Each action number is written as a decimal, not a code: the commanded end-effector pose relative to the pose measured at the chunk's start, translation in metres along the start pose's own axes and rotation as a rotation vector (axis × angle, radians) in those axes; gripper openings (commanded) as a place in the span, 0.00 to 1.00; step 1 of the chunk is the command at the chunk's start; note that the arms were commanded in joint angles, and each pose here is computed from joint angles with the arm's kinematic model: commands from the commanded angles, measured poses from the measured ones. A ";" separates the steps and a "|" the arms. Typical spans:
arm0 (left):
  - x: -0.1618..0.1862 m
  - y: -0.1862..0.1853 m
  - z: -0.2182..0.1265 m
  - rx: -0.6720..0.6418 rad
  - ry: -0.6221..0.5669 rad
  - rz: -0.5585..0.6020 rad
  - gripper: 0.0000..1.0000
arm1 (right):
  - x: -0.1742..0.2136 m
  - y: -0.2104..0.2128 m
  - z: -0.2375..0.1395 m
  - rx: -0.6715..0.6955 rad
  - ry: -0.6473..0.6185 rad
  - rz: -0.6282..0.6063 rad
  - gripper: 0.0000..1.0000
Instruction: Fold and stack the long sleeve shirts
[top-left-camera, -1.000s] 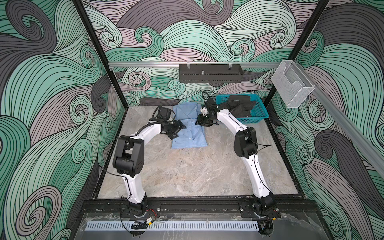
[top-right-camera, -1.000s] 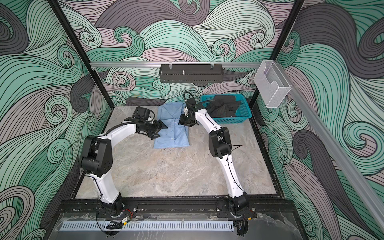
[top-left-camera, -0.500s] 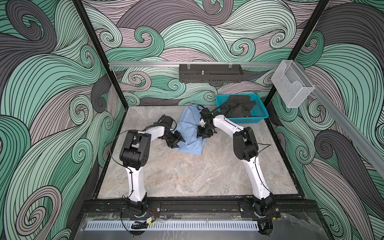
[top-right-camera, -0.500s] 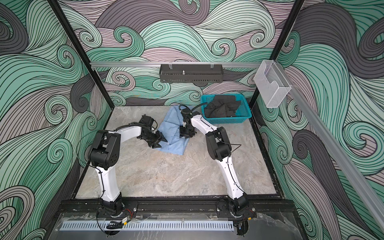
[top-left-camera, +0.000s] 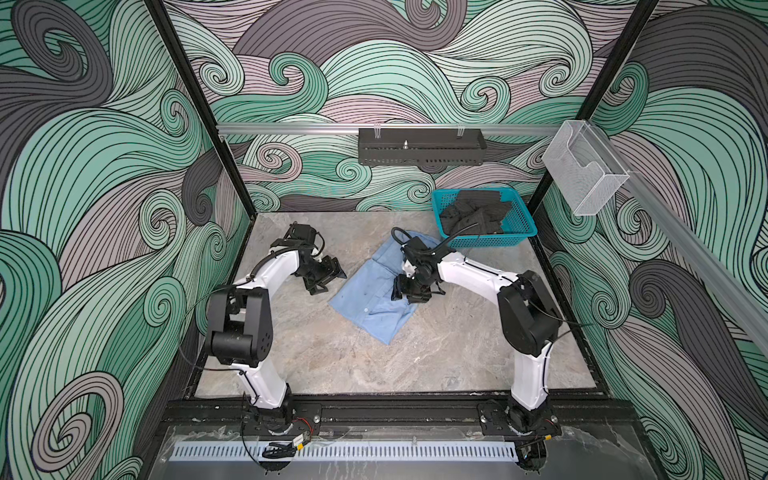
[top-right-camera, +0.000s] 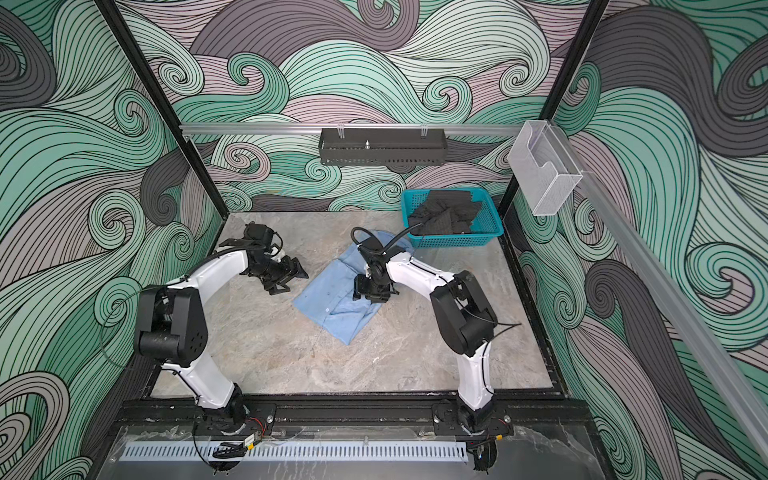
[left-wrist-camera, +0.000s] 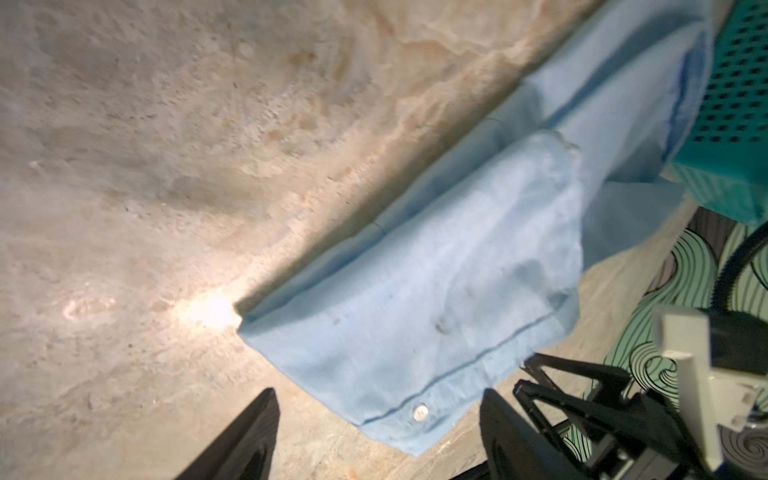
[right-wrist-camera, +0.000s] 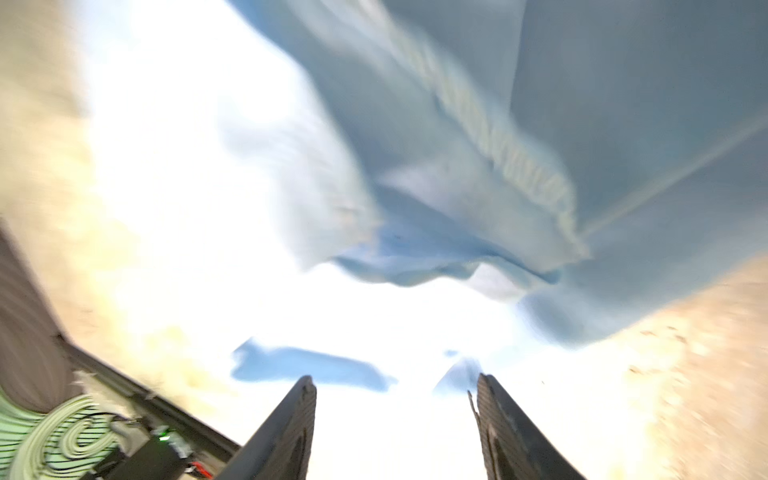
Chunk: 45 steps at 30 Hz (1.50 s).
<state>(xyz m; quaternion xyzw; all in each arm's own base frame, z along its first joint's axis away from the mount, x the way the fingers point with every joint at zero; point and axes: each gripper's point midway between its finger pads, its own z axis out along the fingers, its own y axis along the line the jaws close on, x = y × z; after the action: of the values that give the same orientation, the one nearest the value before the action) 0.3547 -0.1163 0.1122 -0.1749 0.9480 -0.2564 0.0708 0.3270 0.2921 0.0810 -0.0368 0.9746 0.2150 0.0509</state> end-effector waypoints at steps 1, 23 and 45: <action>0.032 -0.010 -0.003 0.043 0.051 -0.019 0.78 | -0.026 -0.009 -0.025 0.013 -0.102 0.037 0.64; 0.046 -0.014 0.078 0.065 0.134 -0.112 0.74 | -0.051 -0.031 0.025 -0.110 -0.038 0.031 0.28; 0.042 0.017 0.085 -0.052 0.188 -0.083 0.78 | -0.039 -0.069 -0.020 0.013 -0.112 0.049 0.34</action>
<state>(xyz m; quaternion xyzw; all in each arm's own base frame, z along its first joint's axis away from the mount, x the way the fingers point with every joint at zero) 0.3373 -0.1617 0.0318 -0.1936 0.9440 -0.2661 -0.0222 0.3567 0.2288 0.0602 0.0120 0.9705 0.2293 0.0731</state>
